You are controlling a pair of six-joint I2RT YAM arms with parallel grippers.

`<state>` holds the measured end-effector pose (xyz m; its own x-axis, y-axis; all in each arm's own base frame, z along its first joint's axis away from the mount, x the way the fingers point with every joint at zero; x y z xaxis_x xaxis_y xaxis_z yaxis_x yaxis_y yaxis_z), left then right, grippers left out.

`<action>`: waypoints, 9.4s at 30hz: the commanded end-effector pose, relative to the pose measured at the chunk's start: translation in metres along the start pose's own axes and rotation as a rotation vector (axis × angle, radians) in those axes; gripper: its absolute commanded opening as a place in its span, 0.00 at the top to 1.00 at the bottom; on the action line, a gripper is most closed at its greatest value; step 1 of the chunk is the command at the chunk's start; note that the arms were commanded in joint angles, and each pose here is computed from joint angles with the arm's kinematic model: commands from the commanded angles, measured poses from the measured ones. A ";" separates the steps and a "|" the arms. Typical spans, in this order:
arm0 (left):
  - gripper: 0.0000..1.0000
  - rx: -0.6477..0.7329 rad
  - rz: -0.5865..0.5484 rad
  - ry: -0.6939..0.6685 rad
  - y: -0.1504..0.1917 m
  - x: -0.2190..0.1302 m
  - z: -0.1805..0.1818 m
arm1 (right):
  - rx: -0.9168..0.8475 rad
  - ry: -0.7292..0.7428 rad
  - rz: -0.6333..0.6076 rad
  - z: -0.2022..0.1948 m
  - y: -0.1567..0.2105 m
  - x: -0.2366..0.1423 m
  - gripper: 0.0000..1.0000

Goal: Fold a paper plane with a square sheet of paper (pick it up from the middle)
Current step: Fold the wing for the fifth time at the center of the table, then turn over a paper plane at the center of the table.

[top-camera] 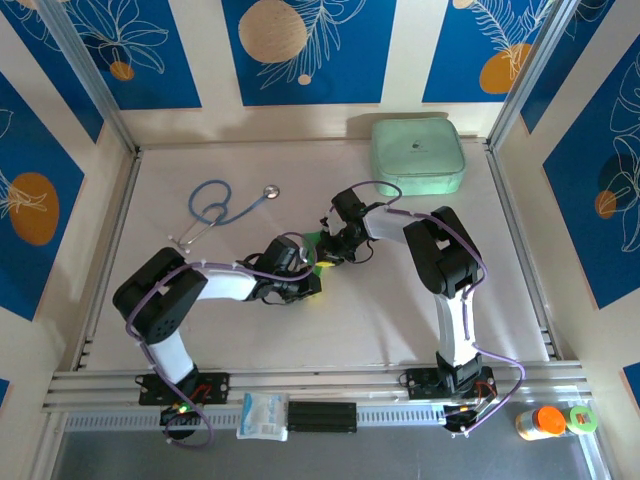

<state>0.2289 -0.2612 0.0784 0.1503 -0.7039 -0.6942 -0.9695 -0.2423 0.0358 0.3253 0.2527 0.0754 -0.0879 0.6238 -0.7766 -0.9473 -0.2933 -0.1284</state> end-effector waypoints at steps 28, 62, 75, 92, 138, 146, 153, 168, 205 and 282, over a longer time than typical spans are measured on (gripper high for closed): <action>0.95 0.045 -0.068 -0.028 -0.024 -0.003 -0.016 | 0.131 0.117 0.099 -0.039 0.027 0.023 0.86; 0.94 -0.028 0.103 -0.197 0.046 -0.019 0.031 | 0.219 0.177 0.130 -0.049 0.038 0.028 0.86; 0.94 0.004 -0.145 0.081 -0.015 -0.039 -0.032 | 0.347 0.169 0.049 -0.029 0.046 0.012 0.85; 0.98 -0.003 -0.113 -0.051 -0.041 0.004 -0.006 | 0.363 0.156 0.060 -0.031 0.046 0.015 0.85; 1.00 -0.025 -0.097 -0.226 -0.022 -0.004 0.023 | 0.153 0.008 -0.040 -0.002 0.021 -0.008 0.86; 1.00 -0.042 -0.075 -0.257 -0.014 -0.005 0.035 | -0.074 0.000 -0.141 0.019 0.013 -0.038 0.86; 1.00 -0.038 -0.074 -0.255 -0.015 -0.004 0.033 | -0.061 0.009 -0.087 0.016 0.023 -0.017 0.89; 1.00 -0.091 -0.027 -0.298 -0.001 -0.003 0.059 | 0.027 0.051 -0.055 -0.025 0.006 -0.001 0.91; 1.00 -0.096 0.067 -0.317 0.024 -0.004 0.078 | 0.297 0.063 -0.209 -0.109 -0.064 -0.051 0.89; 0.01 0.021 -0.518 -0.307 -0.038 -0.177 0.061 | 0.286 0.827 0.015 0.072 0.009 -0.015 0.69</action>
<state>0.2242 -0.0878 0.1539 0.5340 -0.2575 -0.8053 -0.7884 -0.4957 -0.3643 0.2977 0.2981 0.1155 0.0437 -0.1524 -0.9873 -0.9962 -0.0813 -0.0316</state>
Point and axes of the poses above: each hand's point on the last joint's axis, 136 mm out from that joint toward the fingers, its own x axis out along the fingers, its own z axis along the line the jaws close on, y = z × x, the point moved 8 cm from there along -x, back along the fingers, and after that the axes turned 12 degrees about -x, right-handed, at the moved point
